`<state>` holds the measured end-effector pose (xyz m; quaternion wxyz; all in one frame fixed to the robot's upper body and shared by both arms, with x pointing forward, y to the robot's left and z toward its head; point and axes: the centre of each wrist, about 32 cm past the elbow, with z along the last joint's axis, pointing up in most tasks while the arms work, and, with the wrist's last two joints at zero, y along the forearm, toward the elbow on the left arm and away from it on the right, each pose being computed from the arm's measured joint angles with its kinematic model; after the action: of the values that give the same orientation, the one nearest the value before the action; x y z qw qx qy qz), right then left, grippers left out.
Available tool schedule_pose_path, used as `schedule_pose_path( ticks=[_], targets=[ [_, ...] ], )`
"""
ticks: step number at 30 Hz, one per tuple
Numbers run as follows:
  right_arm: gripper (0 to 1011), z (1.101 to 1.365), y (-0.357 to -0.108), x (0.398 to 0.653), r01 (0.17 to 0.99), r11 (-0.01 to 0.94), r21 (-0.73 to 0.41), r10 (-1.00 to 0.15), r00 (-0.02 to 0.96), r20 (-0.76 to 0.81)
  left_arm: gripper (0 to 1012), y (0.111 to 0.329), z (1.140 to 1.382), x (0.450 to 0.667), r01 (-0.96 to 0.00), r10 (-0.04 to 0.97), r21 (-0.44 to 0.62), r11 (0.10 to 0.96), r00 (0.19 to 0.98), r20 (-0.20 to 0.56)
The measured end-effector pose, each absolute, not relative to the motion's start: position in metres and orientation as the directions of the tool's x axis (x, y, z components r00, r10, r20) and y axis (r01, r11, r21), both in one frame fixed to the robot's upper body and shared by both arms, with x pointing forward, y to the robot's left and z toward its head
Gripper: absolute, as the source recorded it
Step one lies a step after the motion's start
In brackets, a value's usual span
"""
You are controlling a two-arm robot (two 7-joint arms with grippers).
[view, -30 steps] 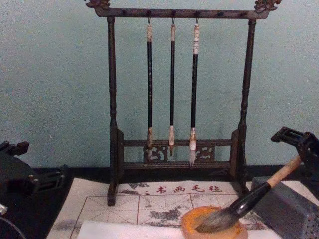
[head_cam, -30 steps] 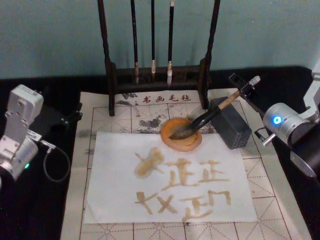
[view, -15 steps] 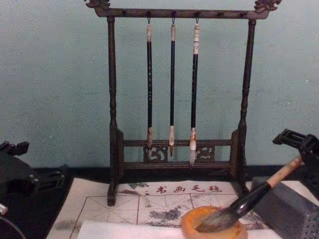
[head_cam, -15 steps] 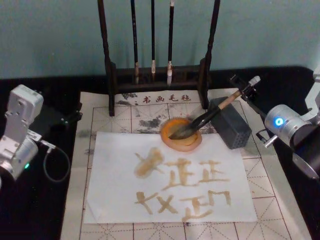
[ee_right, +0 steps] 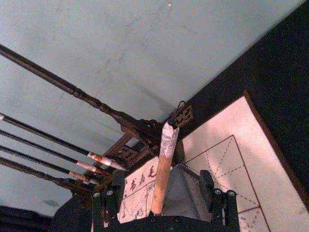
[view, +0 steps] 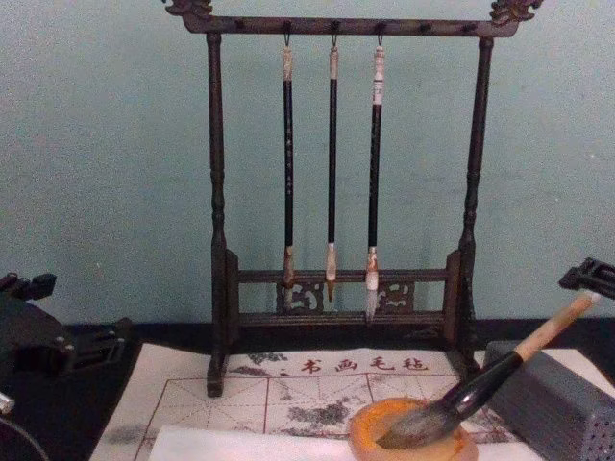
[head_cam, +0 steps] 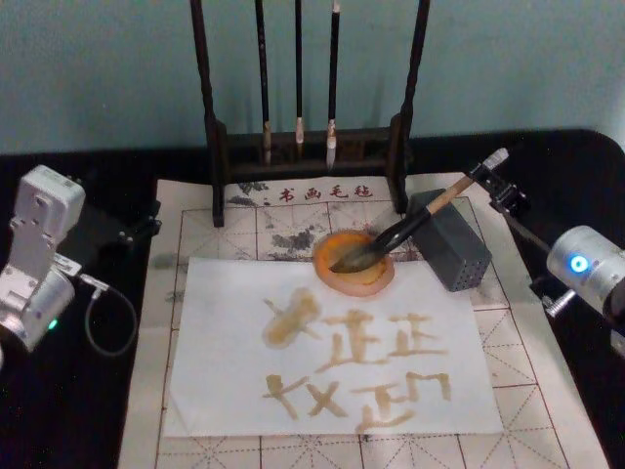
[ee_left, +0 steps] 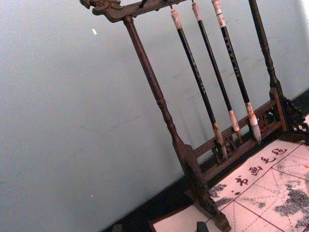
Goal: Pick up the brush from the inkstone, write on the paper, then place the brush back to its original position.
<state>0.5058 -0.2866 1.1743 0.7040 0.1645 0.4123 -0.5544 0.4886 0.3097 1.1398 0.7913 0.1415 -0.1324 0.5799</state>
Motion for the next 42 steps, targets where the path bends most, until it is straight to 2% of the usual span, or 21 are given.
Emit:
schedule_pose_path(
  ticks=[5, 13, 20, 27, 36, 42],
  targets=[
    [1000, 1.175, -0.292, 0.489, 0.924, 0.333, -0.188, -0.689, 0.102, -0.717, 1001, 0.310, 1.140, 0.489, -0.955, 0.880, 0.070, 0.287, 0.292, 0.374],
    [1000, 1.177, -0.292, 0.471, 0.920, 0.361, -0.152, -0.808, 0.227, -0.544, 1001, 0.310, 1.140, 0.489, -0.955, 0.880, 0.070, 0.287, 0.292, 0.374],
    [1000, 1.174, -0.291, 0.459, 0.897, 0.427, -0.115, -0.880, 0.383, -0.280, 1001, 0.310, 1.140, 0.489, -0.955, 0.880, 0.070, 0.287, 0.292, 0.374],
    [1000, 1.170, -0.293, 0.455, 0.865, 0.483, -0.134, -0.876, 0.479, -0.059, 1001, 0.310, 1.140, 0.489, -0.955, 0.880, 0.070, 0.287, 0.292, 0.374],
    [1000, 1.163, -0.293, 0.457, 0.855, 0.486, -0.179, -0.860, 0.505, 0.072, 1001, 0.310, 1.140, 0.489, -0.955, 0.880, 0.070, 0.287, 0.292, 0.374],
    [1000, 1.160, -0.292, 0.458, 0.857, 0.479, -0.189, -0.860, 0.502, 0.095, 1001, 0.310, 1.140, 0.489, -0.955, 0.880, 0.070, 0.287, 0.292, 0.374]
  ],
)
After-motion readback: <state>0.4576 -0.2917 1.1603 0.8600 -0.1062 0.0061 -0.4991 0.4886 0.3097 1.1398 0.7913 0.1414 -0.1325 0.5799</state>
